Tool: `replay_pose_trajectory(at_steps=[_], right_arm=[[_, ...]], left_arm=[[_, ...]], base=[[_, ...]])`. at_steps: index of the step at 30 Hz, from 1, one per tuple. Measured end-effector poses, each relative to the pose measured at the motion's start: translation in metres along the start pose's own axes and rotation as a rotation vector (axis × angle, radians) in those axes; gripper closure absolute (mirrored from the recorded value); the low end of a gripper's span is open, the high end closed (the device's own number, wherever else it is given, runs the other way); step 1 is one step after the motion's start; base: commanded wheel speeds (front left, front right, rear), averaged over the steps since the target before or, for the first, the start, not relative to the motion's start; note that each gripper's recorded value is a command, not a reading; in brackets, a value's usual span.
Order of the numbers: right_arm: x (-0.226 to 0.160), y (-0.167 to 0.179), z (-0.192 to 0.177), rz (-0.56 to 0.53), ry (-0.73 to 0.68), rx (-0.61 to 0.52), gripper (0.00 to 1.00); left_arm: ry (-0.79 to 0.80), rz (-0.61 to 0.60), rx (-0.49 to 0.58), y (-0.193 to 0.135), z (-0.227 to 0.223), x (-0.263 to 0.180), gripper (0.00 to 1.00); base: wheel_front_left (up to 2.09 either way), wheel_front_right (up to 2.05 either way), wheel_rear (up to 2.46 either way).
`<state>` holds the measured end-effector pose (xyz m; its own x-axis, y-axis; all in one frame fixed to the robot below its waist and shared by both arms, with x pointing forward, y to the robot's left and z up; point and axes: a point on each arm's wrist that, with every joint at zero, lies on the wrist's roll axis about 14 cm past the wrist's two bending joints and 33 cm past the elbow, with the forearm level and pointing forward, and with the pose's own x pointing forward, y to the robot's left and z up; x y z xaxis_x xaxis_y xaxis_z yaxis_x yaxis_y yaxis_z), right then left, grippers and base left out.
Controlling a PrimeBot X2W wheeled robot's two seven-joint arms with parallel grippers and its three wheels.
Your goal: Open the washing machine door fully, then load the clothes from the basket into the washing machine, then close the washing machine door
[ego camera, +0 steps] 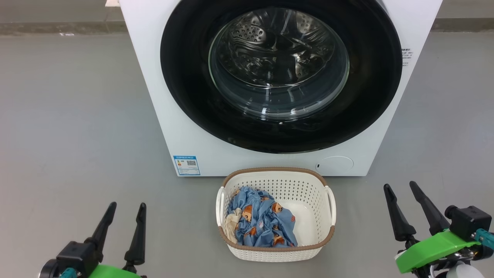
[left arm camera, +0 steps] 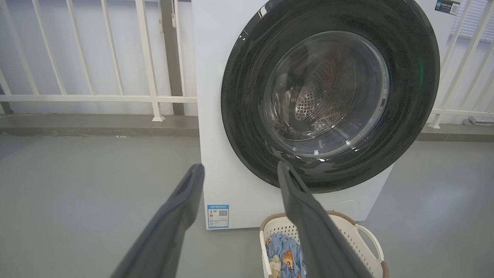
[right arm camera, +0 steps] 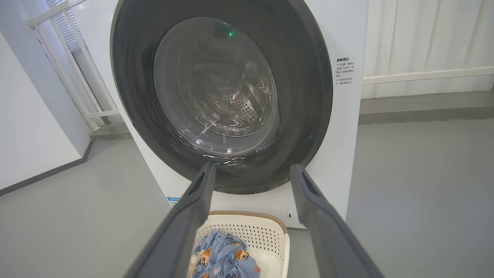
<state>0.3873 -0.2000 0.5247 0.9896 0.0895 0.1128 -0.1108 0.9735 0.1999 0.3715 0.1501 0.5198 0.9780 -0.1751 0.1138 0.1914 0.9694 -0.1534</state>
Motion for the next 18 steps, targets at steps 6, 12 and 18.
replay_pose_trajectory(at_steps=[6,12,18], right_arm=[[0.0041,0.0008,0.0045,0.004,-0.012,-0.006,0.0],[0.0038,0.0002,0.0041,0.002,-0.011,-0.006,0.0],[0.0033,-0.0007,0.0034,-0.001,-0.009,-0.006,0.0]], left_arm=[[-0.003,-0.001,0.002,-0.0003,0.0004,0.0,0.0],[-0.003,-0.002,0.002,-0.0006,0.0005,0.0002,0.0],[-0.003,-0.003,0.002,-0.0009,0.0005,0.0004,0.0]], base=[[0.0,0.0,0.0],[0.0,0.0,0.0],[0.0,0.0,0.0]])
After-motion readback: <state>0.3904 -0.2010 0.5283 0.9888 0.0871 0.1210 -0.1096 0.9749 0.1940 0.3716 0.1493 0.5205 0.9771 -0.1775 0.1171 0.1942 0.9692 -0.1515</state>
